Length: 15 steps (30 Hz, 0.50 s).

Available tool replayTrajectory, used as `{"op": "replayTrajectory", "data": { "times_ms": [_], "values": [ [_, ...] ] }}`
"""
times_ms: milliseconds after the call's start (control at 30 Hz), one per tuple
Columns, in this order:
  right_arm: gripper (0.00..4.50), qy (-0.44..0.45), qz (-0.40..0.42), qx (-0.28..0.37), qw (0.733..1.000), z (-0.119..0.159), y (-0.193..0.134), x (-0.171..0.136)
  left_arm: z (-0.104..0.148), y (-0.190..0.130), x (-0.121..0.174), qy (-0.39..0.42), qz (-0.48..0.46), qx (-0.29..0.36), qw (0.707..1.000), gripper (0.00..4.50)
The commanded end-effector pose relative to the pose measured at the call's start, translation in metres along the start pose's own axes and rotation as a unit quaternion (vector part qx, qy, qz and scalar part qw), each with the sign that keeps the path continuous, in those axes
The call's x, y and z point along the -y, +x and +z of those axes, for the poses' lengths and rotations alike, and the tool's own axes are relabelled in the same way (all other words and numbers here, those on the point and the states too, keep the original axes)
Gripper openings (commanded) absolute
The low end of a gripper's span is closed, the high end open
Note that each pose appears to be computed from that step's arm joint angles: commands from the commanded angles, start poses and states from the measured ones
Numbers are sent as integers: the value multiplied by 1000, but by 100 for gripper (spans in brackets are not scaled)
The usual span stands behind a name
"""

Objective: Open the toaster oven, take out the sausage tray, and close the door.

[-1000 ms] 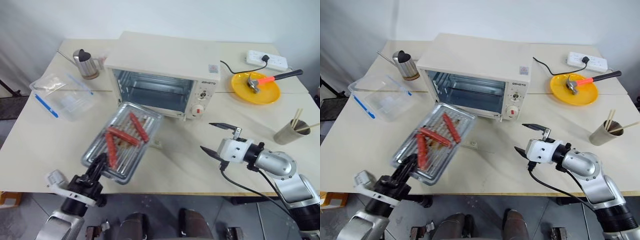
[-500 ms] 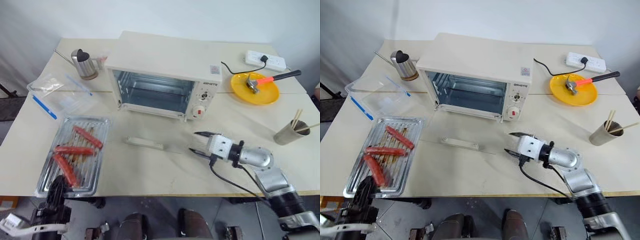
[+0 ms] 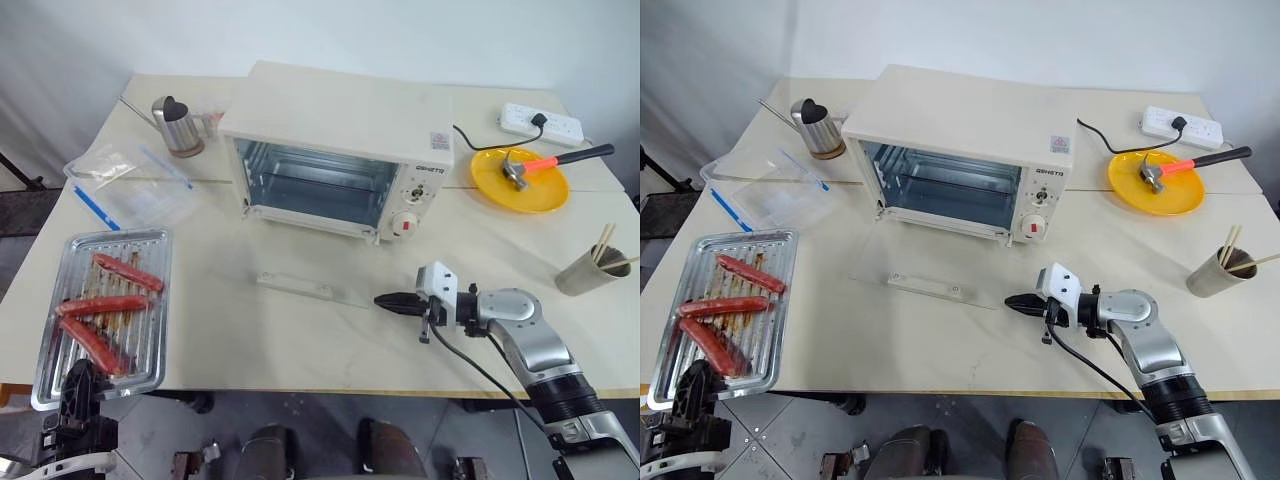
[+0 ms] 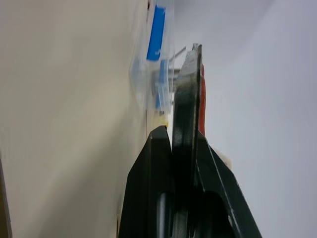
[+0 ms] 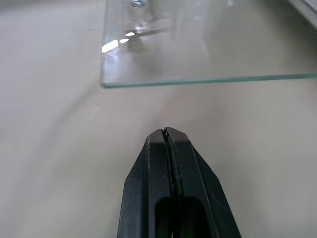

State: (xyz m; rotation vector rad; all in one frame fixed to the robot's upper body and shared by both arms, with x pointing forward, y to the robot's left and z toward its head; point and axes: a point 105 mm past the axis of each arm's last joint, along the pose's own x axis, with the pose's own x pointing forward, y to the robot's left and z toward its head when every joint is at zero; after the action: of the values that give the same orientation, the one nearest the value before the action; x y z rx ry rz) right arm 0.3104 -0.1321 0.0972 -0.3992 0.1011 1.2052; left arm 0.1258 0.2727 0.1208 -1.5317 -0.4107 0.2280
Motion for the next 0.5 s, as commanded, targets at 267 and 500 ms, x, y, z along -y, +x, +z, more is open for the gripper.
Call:
{"op": "replayTrajectory", "data": {
  "times_ms": [267,500],
  "values": [
    [3,-28,-49,103,993,62,10,29,11,-8,0,-8,1,40,999,0],
    [3,-34,-71,133,988,94,5,39,8,-9,-9,-8,10,15,1000,0]
  ]
}}
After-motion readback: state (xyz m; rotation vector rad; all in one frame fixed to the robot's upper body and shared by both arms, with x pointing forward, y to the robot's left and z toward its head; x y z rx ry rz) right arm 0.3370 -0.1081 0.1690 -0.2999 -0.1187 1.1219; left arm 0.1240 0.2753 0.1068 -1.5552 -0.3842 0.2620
